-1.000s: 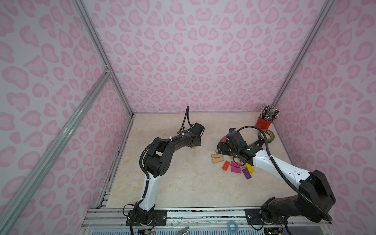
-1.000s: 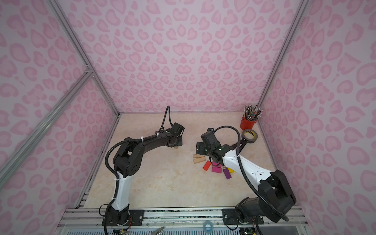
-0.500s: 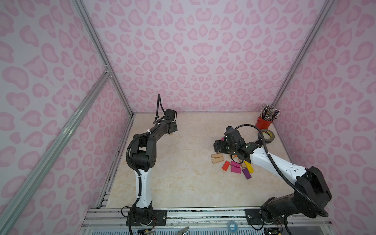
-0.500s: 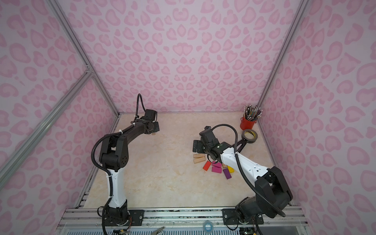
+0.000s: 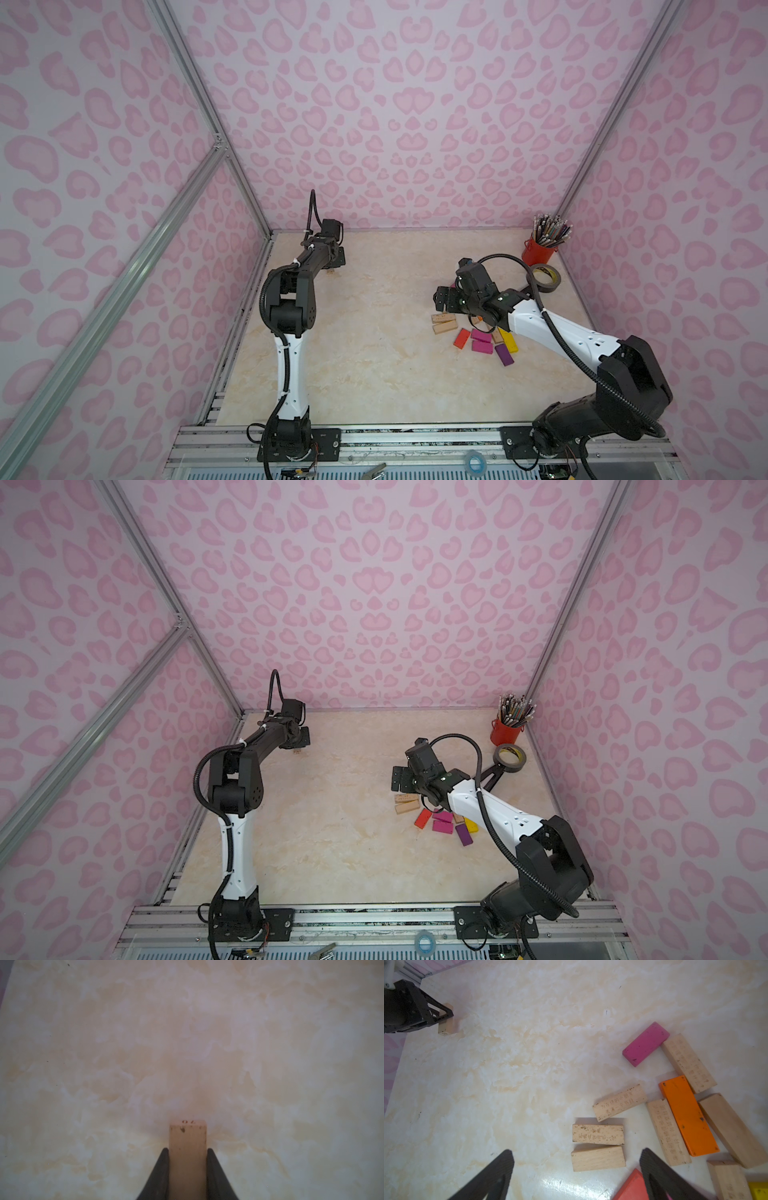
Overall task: Assemble the letter k with building blocks
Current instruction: Place the building block at the center of the board.
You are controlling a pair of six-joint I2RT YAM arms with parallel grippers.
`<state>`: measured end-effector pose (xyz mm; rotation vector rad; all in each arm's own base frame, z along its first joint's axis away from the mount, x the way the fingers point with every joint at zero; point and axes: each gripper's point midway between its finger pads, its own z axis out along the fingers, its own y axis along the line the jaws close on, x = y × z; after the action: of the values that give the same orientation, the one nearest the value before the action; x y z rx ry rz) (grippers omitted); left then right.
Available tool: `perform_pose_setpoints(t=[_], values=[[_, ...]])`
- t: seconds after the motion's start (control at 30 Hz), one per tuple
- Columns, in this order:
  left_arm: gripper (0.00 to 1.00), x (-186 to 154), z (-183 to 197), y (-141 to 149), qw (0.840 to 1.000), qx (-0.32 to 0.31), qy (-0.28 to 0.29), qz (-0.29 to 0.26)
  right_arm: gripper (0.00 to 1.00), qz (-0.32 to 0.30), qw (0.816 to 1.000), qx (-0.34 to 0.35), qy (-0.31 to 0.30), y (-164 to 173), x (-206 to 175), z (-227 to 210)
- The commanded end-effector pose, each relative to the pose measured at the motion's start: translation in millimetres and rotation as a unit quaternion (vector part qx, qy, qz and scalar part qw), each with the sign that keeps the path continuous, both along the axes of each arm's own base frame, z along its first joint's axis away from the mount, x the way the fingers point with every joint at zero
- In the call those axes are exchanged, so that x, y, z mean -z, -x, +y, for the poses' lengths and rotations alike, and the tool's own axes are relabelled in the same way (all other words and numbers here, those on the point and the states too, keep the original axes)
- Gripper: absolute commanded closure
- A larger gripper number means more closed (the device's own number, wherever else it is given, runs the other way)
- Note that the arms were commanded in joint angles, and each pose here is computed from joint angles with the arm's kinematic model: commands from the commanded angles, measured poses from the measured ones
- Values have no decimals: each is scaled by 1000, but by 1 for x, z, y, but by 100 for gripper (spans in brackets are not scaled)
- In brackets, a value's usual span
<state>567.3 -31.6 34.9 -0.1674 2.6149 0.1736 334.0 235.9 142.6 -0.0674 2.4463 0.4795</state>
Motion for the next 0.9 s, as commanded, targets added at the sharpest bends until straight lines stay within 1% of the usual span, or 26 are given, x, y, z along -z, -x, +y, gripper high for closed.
perform_pose_setpoints(t=[0.0,0.23,0.4,0.6,0.87], values=[[89,9,4,4,999,19,-11,24,5,0,1000,-6,3,0,0,2],[87,21,4,3,999,28,4,35,5,1,1000,-4,5,0,0,2],[78,24,3,3,999,35,7,36,6,1,1000,-4,5,-1,-2,4],[69,19,0,0,999,41,18,29,7,2,1000,-1,4,-3,-4,5],[61,6,-4,-3,998,47,30,12,7,1,1000,0,1,-5,-9,6]])
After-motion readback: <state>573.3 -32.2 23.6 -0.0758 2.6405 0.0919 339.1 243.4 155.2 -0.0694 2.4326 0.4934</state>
